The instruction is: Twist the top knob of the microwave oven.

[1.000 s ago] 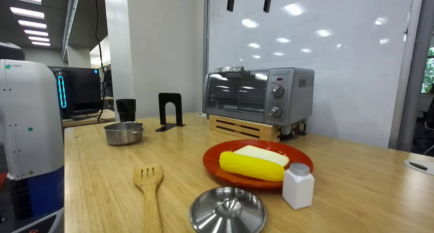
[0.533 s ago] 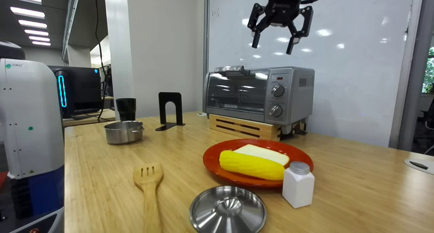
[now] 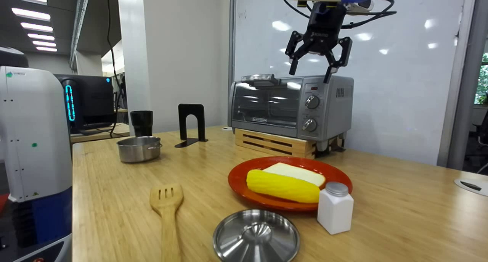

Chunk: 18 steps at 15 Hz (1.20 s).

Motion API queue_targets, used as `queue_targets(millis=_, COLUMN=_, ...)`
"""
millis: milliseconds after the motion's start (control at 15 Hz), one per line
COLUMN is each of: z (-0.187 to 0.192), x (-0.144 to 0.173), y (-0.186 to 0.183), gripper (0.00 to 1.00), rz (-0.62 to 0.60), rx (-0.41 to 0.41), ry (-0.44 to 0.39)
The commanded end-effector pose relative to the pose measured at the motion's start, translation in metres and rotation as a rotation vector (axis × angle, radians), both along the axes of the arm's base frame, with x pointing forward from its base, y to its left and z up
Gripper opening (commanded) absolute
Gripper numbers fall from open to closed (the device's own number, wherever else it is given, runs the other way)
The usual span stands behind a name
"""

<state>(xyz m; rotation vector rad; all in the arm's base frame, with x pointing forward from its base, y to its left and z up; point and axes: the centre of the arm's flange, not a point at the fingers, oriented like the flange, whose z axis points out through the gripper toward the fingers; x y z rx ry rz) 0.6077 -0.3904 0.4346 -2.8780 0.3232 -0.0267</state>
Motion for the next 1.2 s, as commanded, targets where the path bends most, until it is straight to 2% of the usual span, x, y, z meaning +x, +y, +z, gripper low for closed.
queue_targets(millis=0, z=-0.006, x=0.02, y=-0.019, gripper=1.0, rz=-0.023, rx=0.03, ry=-0.014)
queue_targets(millis=1133, z=-0.045, x=0.027, y=-0.015, gripper=1.0, rz=-0.037, rx=0.098, ry=-0.025)
